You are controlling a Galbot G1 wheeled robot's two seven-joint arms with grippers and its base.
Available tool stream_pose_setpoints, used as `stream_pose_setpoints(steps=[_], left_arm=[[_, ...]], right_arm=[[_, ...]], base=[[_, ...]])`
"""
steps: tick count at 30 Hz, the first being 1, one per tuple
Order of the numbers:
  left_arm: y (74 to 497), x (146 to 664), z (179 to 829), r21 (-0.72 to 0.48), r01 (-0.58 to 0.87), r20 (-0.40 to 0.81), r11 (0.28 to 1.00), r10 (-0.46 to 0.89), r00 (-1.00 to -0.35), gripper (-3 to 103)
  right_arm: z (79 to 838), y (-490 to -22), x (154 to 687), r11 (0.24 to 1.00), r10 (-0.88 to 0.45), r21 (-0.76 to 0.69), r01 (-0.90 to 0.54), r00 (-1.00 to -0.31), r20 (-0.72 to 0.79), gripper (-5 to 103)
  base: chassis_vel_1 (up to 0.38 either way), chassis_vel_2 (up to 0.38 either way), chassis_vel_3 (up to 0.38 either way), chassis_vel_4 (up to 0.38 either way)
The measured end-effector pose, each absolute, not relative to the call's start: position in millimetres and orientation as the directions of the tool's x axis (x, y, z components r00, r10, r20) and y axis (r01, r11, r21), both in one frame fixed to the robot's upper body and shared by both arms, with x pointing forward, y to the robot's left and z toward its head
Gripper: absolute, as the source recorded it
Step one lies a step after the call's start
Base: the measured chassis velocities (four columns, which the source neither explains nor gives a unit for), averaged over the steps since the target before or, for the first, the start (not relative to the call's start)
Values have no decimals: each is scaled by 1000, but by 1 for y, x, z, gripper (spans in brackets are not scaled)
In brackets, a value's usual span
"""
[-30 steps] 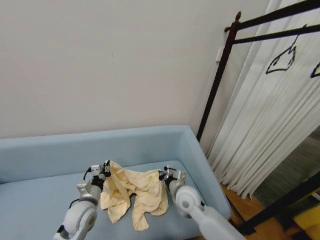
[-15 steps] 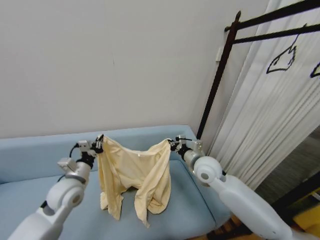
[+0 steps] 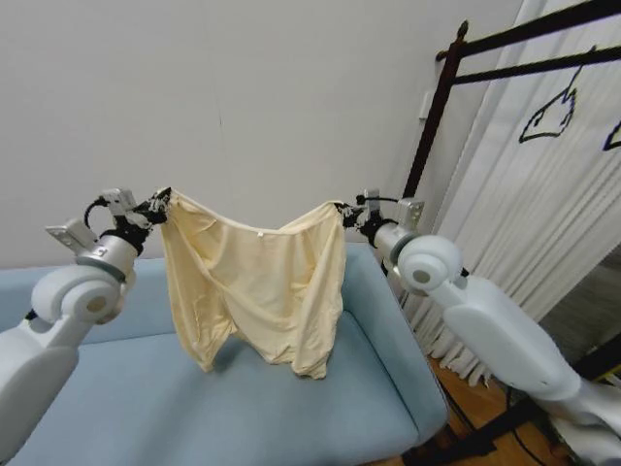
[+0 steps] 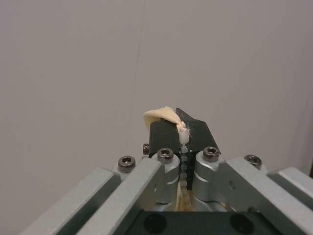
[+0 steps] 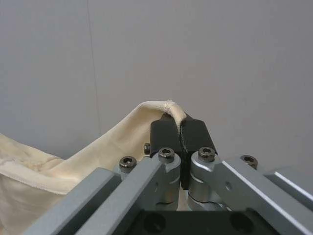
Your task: Pick up the clothes from the sofa and hang them on the clothes hanger.
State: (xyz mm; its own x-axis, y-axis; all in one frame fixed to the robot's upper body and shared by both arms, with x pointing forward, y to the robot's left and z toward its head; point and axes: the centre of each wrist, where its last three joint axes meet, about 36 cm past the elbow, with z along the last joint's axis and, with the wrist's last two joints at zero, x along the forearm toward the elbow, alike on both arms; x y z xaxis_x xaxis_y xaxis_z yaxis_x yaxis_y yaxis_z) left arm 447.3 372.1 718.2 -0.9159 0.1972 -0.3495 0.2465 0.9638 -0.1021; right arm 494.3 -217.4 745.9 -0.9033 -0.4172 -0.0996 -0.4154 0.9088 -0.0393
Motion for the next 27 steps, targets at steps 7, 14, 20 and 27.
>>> stream_pose_setpoints(steps=[7, 14, 20, 27], left_arm=[[376, 446, 727, -77, 285, -340, 955, 244, -908, 1], [385, 447, 754, -44, 275, -333, 960, 246, -910, 1], [394, 446, 772, -14, 264, -328, 964, 245, -912, 1], [395, 439, 783, 7, 269, -314, 963, 257, -914, 1]], right_arm=[[755, -223, 492, 900, -437, -44, -434, -894, -97, 0], [750, -226, 489, 897, -442, -34, -441, -893, -85, 0], [742, -224, 483, 886, -463, -3, -463, -885, -60, 0], [735, -222, 475, 877, -479, 13, -480, -877, -20, 0]], base=[[0, 0, 0, 0], [0, 0, 0, 0], [0, 0, 0, 0], [0, 0, 0, 0]])
